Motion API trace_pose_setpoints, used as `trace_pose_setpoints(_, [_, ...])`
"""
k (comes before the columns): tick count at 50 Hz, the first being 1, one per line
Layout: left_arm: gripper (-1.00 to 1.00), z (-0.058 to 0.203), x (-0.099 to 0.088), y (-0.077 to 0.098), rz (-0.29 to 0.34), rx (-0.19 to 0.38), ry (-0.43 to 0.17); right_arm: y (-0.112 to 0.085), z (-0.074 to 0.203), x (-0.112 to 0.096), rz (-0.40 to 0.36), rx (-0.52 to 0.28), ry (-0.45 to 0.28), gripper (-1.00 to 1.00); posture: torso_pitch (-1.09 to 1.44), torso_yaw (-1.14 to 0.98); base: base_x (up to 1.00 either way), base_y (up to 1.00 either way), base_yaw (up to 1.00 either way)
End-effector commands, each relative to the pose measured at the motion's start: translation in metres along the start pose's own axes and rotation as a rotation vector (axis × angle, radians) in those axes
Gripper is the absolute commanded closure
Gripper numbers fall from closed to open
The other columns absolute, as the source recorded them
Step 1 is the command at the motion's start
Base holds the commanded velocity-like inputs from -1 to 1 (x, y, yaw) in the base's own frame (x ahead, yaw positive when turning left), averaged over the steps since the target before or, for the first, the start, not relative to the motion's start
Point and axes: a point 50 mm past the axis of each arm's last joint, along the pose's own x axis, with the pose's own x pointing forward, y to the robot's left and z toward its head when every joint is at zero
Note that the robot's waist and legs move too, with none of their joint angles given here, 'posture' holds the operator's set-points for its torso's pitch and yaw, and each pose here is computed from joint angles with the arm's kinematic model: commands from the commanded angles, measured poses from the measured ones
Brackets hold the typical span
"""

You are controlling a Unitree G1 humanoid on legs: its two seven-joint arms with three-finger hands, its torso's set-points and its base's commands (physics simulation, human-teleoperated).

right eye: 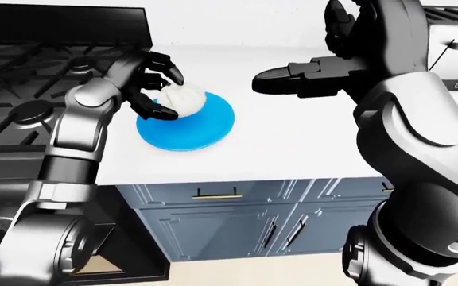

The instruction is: Pick the dumpling from the pan and place it on the plate.

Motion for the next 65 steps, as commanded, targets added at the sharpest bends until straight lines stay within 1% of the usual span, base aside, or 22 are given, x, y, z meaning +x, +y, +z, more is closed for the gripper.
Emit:
trace_pose_setpoints(1, [0.63, 0.024, -0.003, 0.008, 0.041, 0.026, -0.095, -0.003, 0.014, -0.002, -0.018, 0.004, -0.072, -1.00, 0.00, 0.00, 0.00, 0.00, 0.00])
trace_pose_setpoints(10, [0.65, 0.020, -0.004, 0.006, 0.043, 0.024, -0.093, -0.004, 0.014, -0.002, -0.022, 0.004, -0.073, -1.00, 0.00, 0.00, 0.00, 0.00, 0.00])
trace_pose_setpoints(17, [0.62, 0.017, -0.004, 0.005, 0.043, 0.025, -0.091, -0.004, 0.015, -0.002, -0.022, 0.004, -0.074, -1.00, 0.00, 0.00, 0.00, 0.00, 0.00])
trace_pose_setpoints(18, [0.55, 0.017, -0.004, 0.005, 0.045, 0.027, -0.094, -0.004, 0.015, -0.002, -0.022, 0.005, -0.075, -1.00, 0.00, 0.00, 0.00, 0.00, 0.00])
trace_pose_setpoints(21, [0.54, 0.015, -0.005, 0.003, 0.042, 0.030, -0.093, -0.004, 0.015, -0.002, -0.023, 0.004, -0.075, -1.00, 0.00, 0.00, 0.00, 0.00, 0.00])
trace_pose_setpoints(22, [0.46, 0.015, -0.005, 0.003, 0.041, 0.031, -0.094, -0.004, 0.015, -0.002, -0.022, 0.004, -0.075, -1.00, 0.00, 0.00, 0.00, 0.00, 0.00])
trace_pose_setpoints(27, [0.42, 0.014, -0.005, 0.004, 0.041, 0.035, -0.092, -0.004, 0.015, -0.002, -0.022, 0.005, -0.075, -1.00, 0.00, 0.00, 0.00, 0.00, 0.00])
trace_pose_setpoints(29, [0.34, 0.013, -0.005, 0.003, 0.039, 0.036, -0.092, -0.004, 0.014, -0.002, -0.022, 0.005, -0.073, -1.00, 0.00, 0.00, 0.00, 0.00, 0.00])
trace_pose_setpoints(31, [0.33, 0.013, -0.005, 0.003, 0.040, 0.037, -0.090, -0.004, 0.015, -0.002, -0.021, 0.004, -0.074, -1.00, 0.00, 0.00, 0.00, 0.00, 0.00])
trace_pose_setpoints(32, [0.33, 0.012, -0.005, 0.003, 0.040, 0.050, -0.088, -0.004, 0.014, -0.002, -0.021, 0.004, -0.073, -1.00, 0.00, 0.00, 0.00, 0.00, 0.00])
trace_pose_setpoints(36, [0.30, 0.012, -0.004, 0.002, 0.038, 0.050, -0.089, -0.004, 0.014, -0.002, -0.022, 0.005, -0.073, -1.00, 0.00, 0.00, 0.00, 0.00, 0.00])
trace_pose_setpoints(41, [0.18, 0.011, -0.003, 0.000, 0.032, 0.050, -0.091, -0.004, 0.014, -0.003, -0.023, 0.005, -0.072, -1.00, 0.00, 0.00, 0.00, 0.00, 0.00])
trace_pose_setpoints(52, [0.14, 0.008, -0.005, -0.003, 0.019, 0.049, -0.088, -0.004, 0.014, -0.003, -0.023, 0.004, -0.073, -1.00, 0.00, 0.00, 0.00, 0.00, 0.00])
trace_pose_setpoints(54, [0.07, 0.009, -0.005, -0.003, 0.020, 0.049, -0.089, -0.004, 0.015, -0.002, -0.022, 0.004, -0.074, -1.00, 0.00, 0.00, 0.00, 0.00, 0.00])
trace_pose_setpoints(59, [-0.04, 0.008, -0.005, -0.002, 0.023, 0.049, -0.091, -0.005, 0.015, -0.003, -0.024, 0.004, -0.075, -1.00, 0.00, 0.00, 0.00, 0.00, 0.00])
trace_pose_setpoints(61, [-0.21, 0.008, -0.005, -0.003, 0.022, 0.050, -0.090, -0.005, 0.016, -0.003, -0.024, 0.004, -0.075, -1.00, 0.00, 0.00, 0.00, 0.00, 0.00])
trace_pose_setpoints(65, [-0.22, 0.008, -0.005, -0.002, 0.023, 0.049, -0.089, -0.005, 0.016, -0.002, -0.024, 0.004, -0.076, -1.00, 0.00, 0.00, 0.00, 0.00, 0.00])
